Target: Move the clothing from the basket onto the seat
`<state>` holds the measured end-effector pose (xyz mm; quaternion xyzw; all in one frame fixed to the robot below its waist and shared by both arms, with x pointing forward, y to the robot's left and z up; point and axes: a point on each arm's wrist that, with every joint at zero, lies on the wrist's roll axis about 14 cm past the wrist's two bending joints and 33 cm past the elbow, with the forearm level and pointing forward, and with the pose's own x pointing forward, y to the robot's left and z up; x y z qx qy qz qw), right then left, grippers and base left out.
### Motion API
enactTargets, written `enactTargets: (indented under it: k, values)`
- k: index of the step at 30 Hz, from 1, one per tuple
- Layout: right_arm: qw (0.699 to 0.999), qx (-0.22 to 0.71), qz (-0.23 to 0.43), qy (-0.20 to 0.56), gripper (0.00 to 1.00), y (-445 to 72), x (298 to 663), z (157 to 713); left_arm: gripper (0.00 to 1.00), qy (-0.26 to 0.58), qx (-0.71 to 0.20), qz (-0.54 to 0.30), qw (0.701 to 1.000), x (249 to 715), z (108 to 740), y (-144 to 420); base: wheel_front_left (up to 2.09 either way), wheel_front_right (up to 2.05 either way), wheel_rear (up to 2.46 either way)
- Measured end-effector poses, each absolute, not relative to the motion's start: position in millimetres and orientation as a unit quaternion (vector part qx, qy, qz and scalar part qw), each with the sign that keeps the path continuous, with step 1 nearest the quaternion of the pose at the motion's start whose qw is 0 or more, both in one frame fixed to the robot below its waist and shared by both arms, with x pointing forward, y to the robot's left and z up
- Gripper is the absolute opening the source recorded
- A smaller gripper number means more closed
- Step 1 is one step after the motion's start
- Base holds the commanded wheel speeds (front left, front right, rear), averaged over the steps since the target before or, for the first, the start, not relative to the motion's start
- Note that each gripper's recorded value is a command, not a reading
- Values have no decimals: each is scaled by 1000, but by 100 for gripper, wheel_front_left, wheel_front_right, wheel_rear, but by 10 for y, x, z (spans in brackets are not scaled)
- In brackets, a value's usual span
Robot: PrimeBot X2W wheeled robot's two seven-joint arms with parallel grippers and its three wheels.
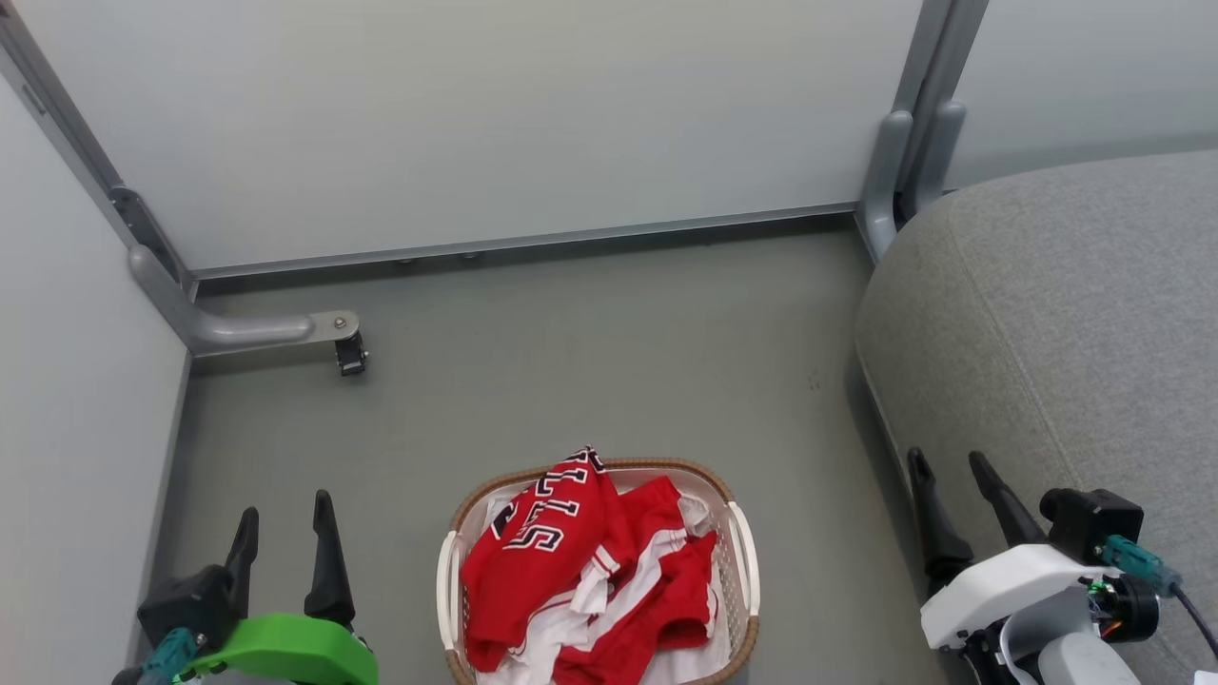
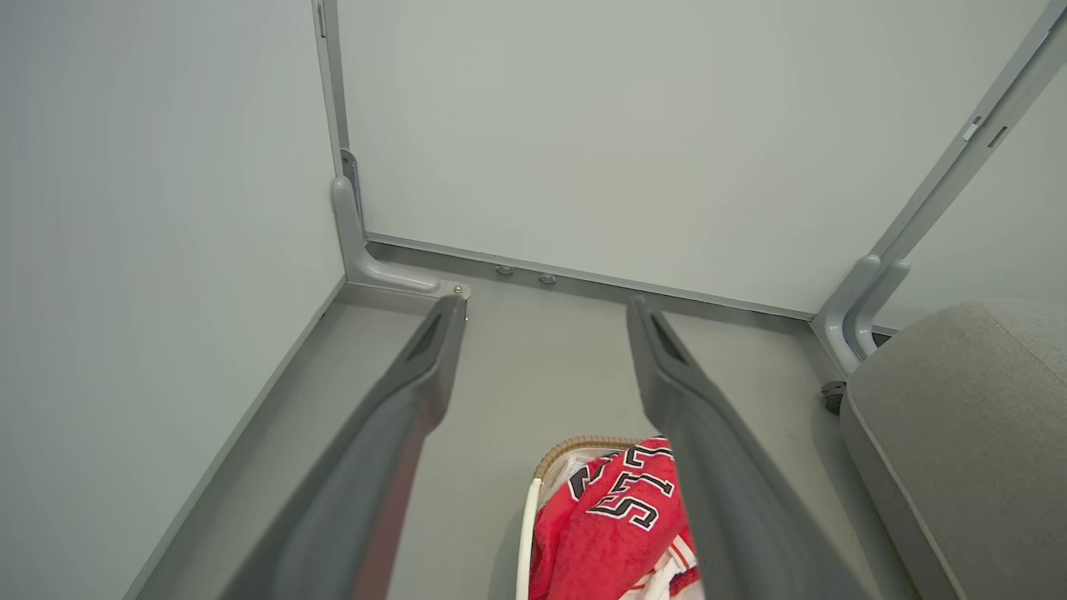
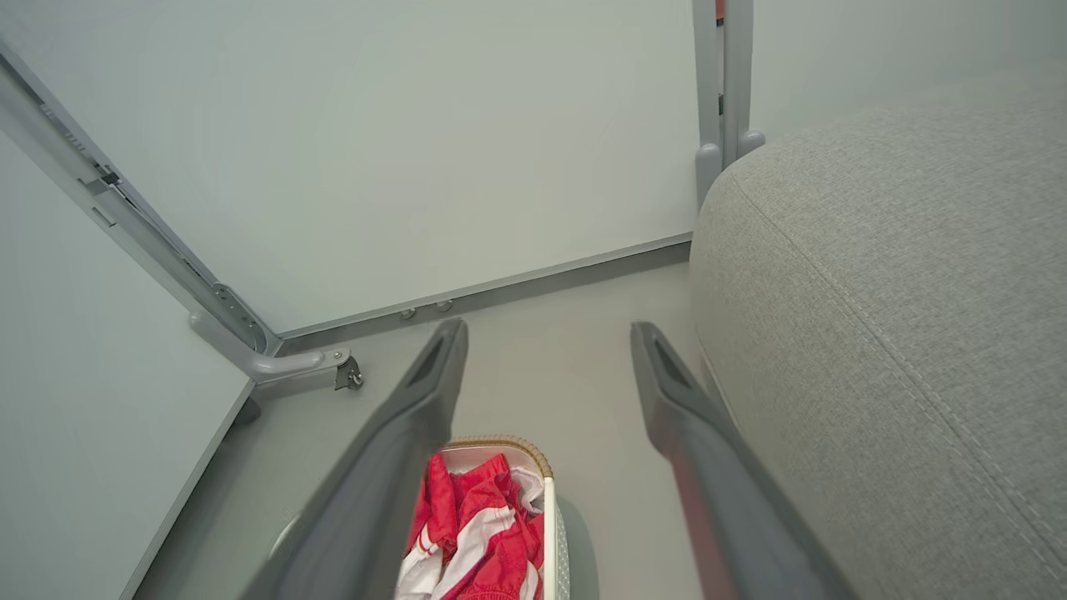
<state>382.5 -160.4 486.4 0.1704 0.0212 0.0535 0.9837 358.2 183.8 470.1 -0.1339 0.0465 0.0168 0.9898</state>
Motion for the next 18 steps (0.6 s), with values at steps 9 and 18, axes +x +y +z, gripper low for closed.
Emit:
enactTargets:
  k: [9, 18]
  values:
    - [990, 130, 60, 17, 100, -1588, 3827, 4860, 100, 35, -90, 6, 995, 3570, 4731, 1809, 0, 0, 0]
    - [993, 97, 65, 12, 100, -1569, 3818, 4854, 100, 30, -57, 0, 998, 3524, 4719, 1788, 0, 0, 0]
